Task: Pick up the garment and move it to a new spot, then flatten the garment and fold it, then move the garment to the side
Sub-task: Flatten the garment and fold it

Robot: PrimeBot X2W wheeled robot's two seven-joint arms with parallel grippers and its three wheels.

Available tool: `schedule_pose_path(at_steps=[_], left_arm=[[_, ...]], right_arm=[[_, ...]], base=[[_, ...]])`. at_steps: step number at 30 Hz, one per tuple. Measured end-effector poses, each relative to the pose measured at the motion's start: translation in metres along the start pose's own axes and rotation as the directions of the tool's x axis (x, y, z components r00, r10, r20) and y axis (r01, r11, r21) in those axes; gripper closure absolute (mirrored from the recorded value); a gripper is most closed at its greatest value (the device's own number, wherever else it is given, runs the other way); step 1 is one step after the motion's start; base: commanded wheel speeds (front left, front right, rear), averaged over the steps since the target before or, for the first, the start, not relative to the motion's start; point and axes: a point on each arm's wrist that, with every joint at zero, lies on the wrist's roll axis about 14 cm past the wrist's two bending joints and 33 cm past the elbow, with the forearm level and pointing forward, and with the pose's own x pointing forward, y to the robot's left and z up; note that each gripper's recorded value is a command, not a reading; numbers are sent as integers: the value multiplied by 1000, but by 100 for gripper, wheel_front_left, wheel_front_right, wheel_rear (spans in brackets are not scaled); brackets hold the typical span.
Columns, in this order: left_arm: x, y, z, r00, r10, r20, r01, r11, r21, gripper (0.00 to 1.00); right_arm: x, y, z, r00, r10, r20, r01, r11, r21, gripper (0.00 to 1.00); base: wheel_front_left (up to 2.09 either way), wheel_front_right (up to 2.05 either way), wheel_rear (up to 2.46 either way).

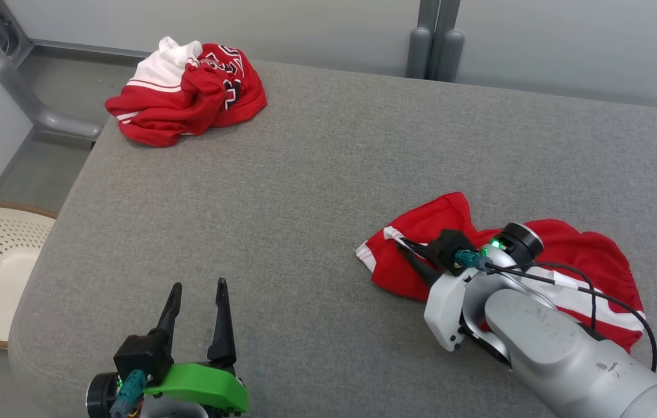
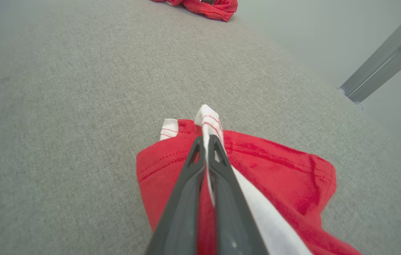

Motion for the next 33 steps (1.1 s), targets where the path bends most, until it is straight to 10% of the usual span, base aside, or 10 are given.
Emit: schedule_pose_path(at_steps=[16, 17, 18, 19, 33], left_arm=[[-1, 2, -2, 1000, 4, -6, -4, 1000, 2, 0], [-1, 2, -2, 1000, 5, -6, -5, 1000, 3, 0], [-1, 3, -2, 1000, 7, -6, -7, 1000, 3, 0], [-1, 3, -2, 1000, 7, -7, -7, 1000, 3, 0], [6, -18, -3, 998, -60, -7, 60, 998, 2, 0]], right_arm=[[8, 79, 18, 978, 194, 80, -194, 981, -12, 100], [8, 79, 17, 979, 191, 76, -191, 982, -8, 75], [9, 79, 15, 980, 188, 71, -188, 982, 0, 15], [8, 81, 12, 980, 189, 66, -190, 982, 7, 0], [-19, 24, 52, 968, -53, 246, 15, 988, 152, 0]], base=[[0, 0, 0], [0, 0, 0], [0, 0, 0], [0, 0, 0], [0, 0, 0]])
